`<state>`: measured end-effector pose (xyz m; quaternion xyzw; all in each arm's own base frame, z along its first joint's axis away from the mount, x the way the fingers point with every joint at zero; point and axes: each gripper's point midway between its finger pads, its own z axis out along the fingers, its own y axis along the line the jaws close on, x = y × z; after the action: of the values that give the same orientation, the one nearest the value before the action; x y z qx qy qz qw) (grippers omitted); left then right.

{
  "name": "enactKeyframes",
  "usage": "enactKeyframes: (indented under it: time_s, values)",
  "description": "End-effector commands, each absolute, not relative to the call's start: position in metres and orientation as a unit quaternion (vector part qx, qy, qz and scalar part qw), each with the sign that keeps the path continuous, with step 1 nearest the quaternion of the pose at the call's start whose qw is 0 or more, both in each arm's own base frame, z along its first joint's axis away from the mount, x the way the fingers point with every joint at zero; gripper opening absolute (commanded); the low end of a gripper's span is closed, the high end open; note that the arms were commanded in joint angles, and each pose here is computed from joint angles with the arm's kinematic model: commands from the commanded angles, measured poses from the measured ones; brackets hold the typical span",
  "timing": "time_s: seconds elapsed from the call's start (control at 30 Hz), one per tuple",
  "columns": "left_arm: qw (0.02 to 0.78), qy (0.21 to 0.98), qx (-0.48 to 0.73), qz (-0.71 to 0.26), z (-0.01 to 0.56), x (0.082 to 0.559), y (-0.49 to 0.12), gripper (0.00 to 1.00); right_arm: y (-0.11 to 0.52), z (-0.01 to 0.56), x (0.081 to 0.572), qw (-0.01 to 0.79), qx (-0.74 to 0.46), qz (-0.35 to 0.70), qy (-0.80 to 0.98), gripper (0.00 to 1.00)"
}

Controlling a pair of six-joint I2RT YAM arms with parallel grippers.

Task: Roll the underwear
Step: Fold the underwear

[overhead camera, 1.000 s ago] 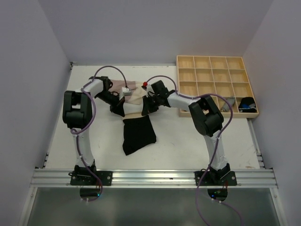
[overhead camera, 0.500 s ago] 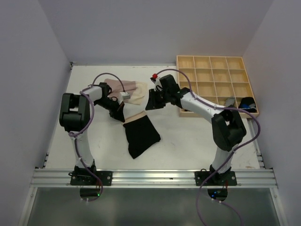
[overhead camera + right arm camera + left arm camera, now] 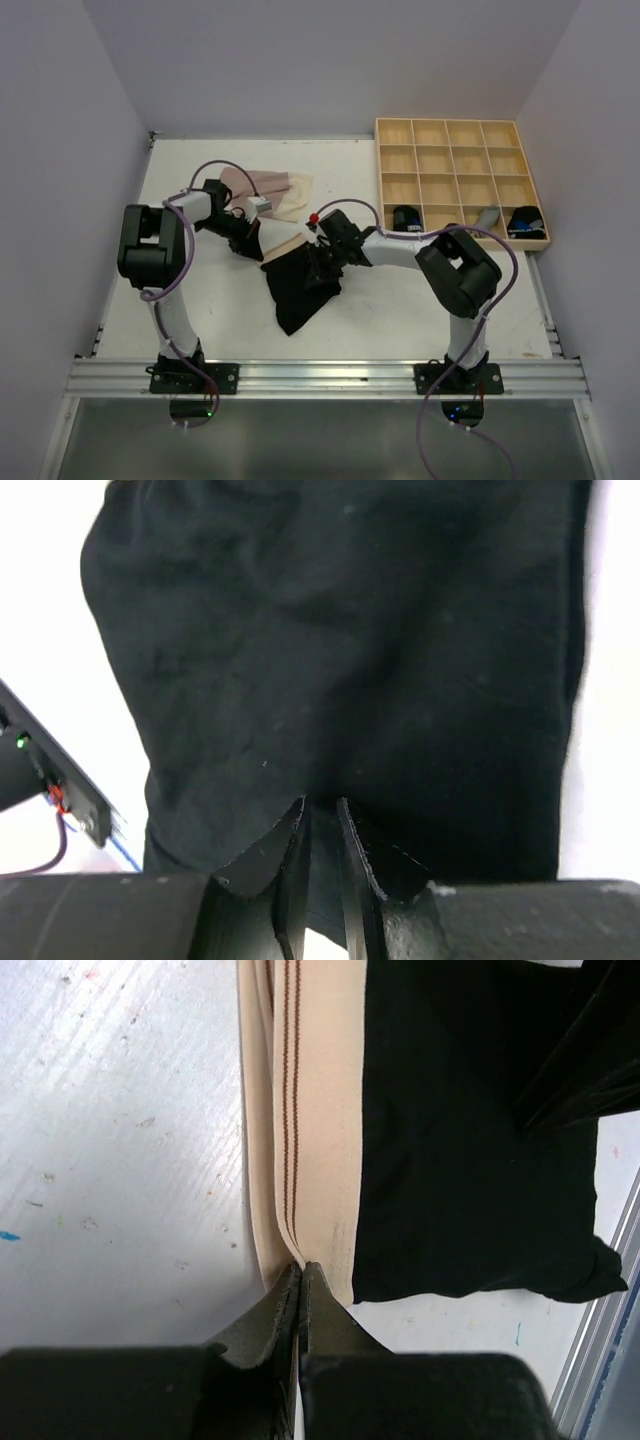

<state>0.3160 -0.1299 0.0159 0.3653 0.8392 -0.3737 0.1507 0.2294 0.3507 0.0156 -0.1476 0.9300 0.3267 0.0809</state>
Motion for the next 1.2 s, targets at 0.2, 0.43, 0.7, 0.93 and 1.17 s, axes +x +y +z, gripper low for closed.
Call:
enactKeyframes:
  time_s: [0.2, 0.43, 0.7, 0.93, 1.17]
  values:
    - [0.148, 0.861, 0.359, -0.328, 0.003, 0.298, -0.101, 0.00, 0.310, -0.015, 0.305, 0.123, -0.165, 0.225, 0.953, 0.19]
    - [0.158, 0.864, 0.347, -0.329, 0.006, 0.295, -0.103, 0.00, 0.316, 0.052, 0.323, 0.163, -0.240, 0.228, 0.930, 0.21]
    - [0.166, 0.863, 0.337, -0.337, 0.010, 0.295, -0.107, 0.00, 0.362, 0.111, 0.281, 0.195, -0.175, 0.377, 0.888, 0.24]
    - [0.162, 0.865, 0.333, -0.338, 0.010, 0.284, -0.106, 0.02, 0.378, 0.040, 0.245, 0.125, -0.116, 0.395, 0.903, 0.24]
    - [0.153, 0.874, 0.328, -0.326, 0.003, 0.270, -0.102, 0.06, 0.352, -0.019, 0.215, 0.069, -0.083, 0.362, 0.926, 0.23]
